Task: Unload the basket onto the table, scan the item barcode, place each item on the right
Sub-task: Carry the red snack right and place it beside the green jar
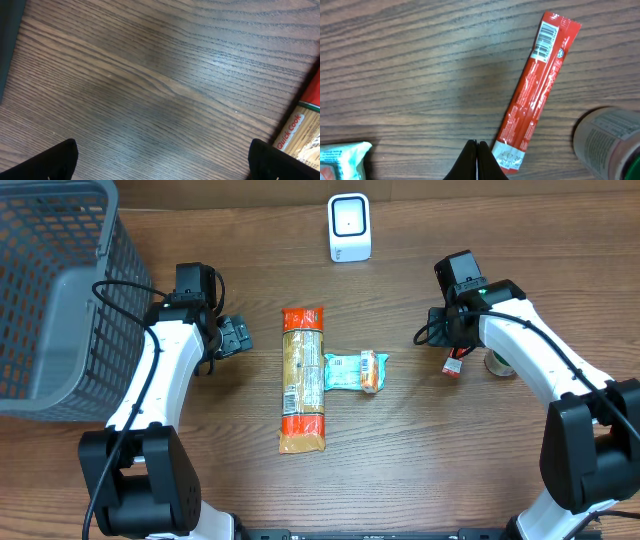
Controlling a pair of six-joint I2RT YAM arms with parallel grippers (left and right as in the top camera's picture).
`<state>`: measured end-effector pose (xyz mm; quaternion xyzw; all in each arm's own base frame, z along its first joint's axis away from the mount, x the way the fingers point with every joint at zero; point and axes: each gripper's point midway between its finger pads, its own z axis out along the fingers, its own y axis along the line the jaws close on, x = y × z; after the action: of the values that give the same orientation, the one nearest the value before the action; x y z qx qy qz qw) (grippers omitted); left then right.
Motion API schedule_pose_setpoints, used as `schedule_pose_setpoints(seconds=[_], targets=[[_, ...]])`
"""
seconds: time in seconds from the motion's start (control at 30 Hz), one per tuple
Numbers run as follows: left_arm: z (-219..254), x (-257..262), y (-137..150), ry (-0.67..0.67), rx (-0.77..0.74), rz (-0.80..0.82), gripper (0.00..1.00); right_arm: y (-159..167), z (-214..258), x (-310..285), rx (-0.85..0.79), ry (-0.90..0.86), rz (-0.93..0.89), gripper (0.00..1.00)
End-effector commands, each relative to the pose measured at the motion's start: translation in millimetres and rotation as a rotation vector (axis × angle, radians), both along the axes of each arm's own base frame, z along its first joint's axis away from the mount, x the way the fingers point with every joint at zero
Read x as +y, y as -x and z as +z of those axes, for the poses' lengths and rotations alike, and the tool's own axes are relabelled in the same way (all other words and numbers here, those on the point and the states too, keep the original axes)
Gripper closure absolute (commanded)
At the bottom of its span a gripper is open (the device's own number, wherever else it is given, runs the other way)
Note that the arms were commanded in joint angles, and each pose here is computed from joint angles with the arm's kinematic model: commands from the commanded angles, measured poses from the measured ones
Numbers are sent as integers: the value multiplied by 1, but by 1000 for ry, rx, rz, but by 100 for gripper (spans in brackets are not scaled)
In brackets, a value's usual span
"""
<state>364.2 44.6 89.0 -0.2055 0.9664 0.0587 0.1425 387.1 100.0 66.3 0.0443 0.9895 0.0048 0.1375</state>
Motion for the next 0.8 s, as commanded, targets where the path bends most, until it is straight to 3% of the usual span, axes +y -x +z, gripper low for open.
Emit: schedule_pose_setpoints(seconds=[0.0,0.33,0.53,0.77], targets=[[10,0,-4,-5,-30,-15,0,5,-14,0,25,-10,-17,96],[10,0,-4,-5,-30,-15,0,12,-60,-16,-43,48,-37,96],[10,0,-4,-5,-30,-15,0,20,-62,-38,-29,165,-63,96],[10,0,-4,-5,-30,-15,0,18,-61,-39,-37,173,-66,96]])
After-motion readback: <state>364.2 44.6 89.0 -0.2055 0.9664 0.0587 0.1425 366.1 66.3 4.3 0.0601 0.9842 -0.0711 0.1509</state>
